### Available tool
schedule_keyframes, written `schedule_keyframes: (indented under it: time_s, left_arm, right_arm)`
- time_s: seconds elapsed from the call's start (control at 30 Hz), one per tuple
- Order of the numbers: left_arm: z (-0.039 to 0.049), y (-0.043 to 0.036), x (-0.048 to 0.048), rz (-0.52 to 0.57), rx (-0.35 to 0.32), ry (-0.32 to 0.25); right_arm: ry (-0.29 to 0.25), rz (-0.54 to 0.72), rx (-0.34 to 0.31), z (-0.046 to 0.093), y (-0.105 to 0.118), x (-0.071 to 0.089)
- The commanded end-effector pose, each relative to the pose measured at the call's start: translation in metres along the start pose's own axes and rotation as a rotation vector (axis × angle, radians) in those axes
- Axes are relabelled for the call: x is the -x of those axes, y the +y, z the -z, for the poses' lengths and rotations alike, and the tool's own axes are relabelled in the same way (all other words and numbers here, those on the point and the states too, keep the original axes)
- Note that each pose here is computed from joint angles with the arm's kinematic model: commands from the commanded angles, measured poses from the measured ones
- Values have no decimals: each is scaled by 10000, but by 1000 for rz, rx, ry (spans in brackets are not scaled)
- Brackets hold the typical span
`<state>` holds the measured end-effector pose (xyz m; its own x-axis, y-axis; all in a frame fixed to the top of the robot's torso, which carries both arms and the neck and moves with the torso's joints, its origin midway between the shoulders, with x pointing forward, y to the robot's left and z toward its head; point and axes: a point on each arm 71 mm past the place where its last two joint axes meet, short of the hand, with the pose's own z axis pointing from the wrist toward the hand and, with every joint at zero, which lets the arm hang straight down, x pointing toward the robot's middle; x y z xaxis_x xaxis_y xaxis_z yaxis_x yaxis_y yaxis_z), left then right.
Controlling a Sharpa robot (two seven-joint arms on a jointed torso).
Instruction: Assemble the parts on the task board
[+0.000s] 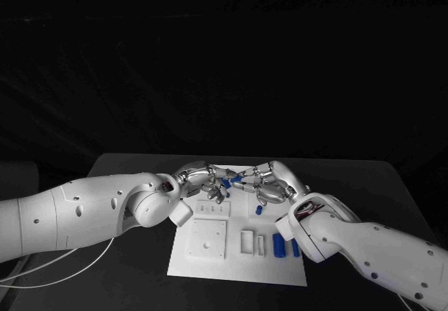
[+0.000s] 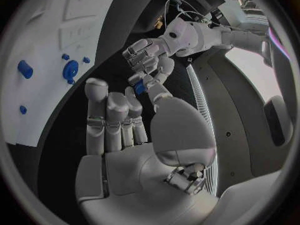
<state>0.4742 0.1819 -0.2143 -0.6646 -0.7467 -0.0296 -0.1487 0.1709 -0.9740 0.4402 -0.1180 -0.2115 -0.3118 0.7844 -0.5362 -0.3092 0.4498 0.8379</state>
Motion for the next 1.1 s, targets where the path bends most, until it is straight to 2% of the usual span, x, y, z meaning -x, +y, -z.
schedule_keyframes:
  time_s: [0.03, 1.1]
  left_arm:
    - [-10, -18, -42, -1, -14, 25]
    - [-11, -10, -58, -12, -3, 47]
  right_arm:
    - [21, 10, 3, -3, 1, -17]
    - [-20, 31, 38, 2, 21, 20]
